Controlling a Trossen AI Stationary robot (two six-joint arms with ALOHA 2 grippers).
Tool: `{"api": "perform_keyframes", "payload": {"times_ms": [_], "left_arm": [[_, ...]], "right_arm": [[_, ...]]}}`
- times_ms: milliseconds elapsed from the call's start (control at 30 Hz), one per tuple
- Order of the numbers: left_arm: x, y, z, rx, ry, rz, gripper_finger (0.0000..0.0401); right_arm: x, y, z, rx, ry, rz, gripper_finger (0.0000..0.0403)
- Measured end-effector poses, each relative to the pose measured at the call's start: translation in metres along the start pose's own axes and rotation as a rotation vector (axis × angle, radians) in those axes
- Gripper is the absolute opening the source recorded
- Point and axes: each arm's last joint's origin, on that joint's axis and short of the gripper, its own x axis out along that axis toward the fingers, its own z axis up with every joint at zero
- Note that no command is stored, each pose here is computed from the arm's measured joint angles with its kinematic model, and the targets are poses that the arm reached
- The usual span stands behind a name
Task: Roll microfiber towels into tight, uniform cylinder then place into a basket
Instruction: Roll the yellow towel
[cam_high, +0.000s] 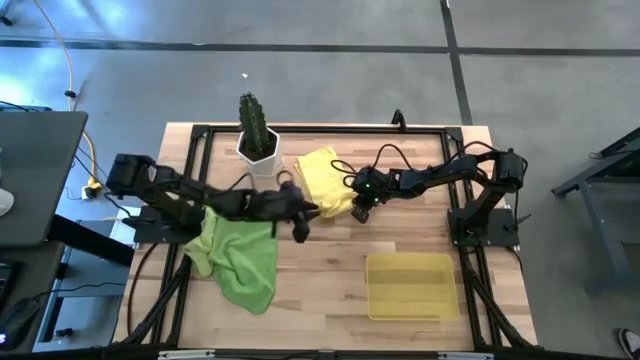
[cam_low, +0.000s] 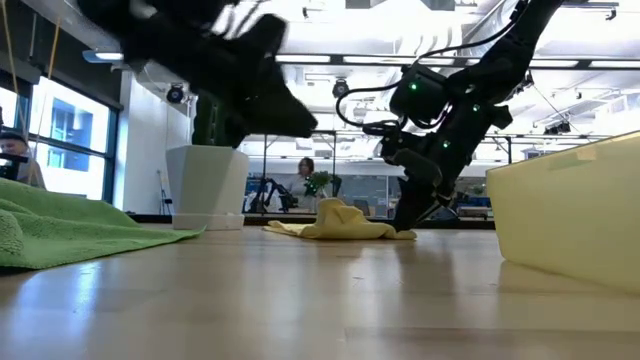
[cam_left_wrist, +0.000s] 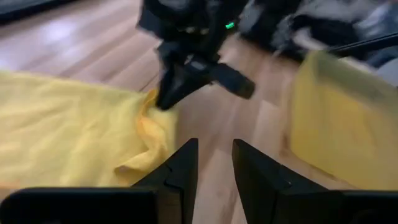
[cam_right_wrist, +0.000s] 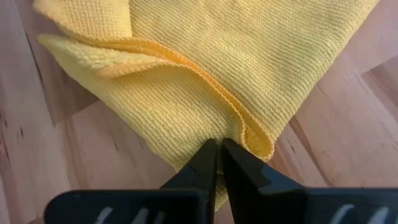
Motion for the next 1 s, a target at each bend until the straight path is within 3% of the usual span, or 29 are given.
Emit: {"api": "perform_keyframes", "payload": {"times_ms": [100,333,533,767,1000], "left_arm": [[0.0,0.007,-0.013,0.082,-0.048,-0.017,0.0089],[0.011,0.011,-0.023,0.346,0.012,0.008,0.0127],[0.031,0.009,-0.039,0.662,0.086,-0.03,0.0153],[0.058,0.01,-0.052,0.819,0.076,-0.033,0.0151],[0.086,0.005,-0.056,0.837,0.085,-0.018,0.015]], "right_arm": [[0.0,0.0,0.001,0.0,-0.011,0.003,0.002],[0.0,0.0,0.002,0.003,-0.02,0.005,0.002],[0.0,0.001,0.003,0.063,-0.03,0.008,0.002],[0.0,0.001,0.003,0.107,-0.035,0.01,0.002],[0.0,0.001,0.004,0.105,-0.04,0.012,0.002]]}}
